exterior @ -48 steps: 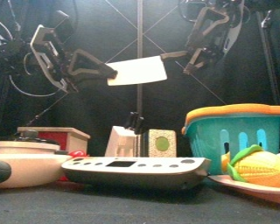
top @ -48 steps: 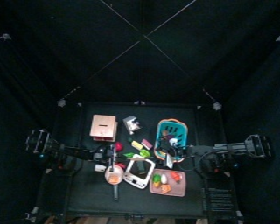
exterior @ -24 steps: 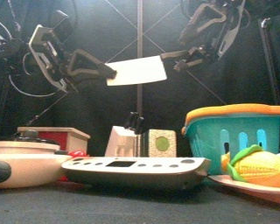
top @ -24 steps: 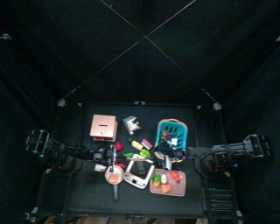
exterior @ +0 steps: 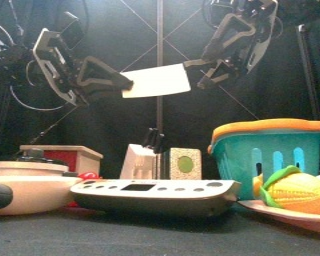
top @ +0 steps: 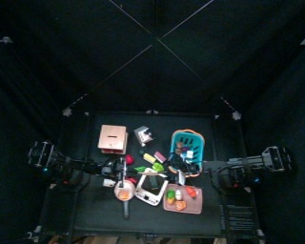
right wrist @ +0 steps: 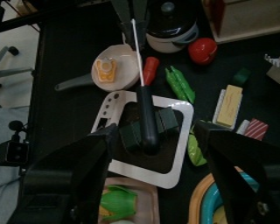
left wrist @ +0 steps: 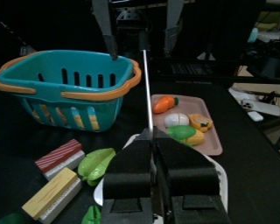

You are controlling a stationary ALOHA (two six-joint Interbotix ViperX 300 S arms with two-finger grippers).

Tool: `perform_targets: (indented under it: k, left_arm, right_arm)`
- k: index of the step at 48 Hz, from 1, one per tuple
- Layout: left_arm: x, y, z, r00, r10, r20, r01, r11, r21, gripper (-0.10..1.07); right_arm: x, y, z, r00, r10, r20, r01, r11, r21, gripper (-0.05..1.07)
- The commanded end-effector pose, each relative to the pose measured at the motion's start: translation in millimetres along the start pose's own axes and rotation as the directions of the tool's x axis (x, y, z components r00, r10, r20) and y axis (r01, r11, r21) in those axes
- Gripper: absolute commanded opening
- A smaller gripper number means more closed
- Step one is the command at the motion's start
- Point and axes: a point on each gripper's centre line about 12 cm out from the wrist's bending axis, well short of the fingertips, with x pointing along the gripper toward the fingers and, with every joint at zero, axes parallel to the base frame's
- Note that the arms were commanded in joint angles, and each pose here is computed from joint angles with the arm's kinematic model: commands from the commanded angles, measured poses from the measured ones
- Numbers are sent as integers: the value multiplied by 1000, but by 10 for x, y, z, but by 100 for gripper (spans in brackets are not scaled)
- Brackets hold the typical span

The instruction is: Cut sushi roll

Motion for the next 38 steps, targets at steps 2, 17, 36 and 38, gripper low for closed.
perform_targets:
  k: [2, 17, 36, 38]
  left_arm:
    - [18, 10, 47, 1000, 5, 17, -5, 1000, -1, 30]
    - [8, 17, 14, 1000, 7, 6, -7, 1000, -1, 30]
    - [16, 19, -27, 1000, 9, -8, -9, 1000, -3, 30]
    - [13, 19, -35, 1000, 9, -12, -9, 1000, -2, 30]
  right_arm:
    - [-43, 21, 131, 999, 10, 43, -10, 1000, 4, 77]
    - [-37, 15, 122, 999, 8, 40, -8, 1000, 5, 52]
    - [74, 13, 82, 1000, 4, 14, -5, 1000, 16, 68]
    - [86, 7, 78, 1000, 2, 10, -2, 1000, 17, 72]
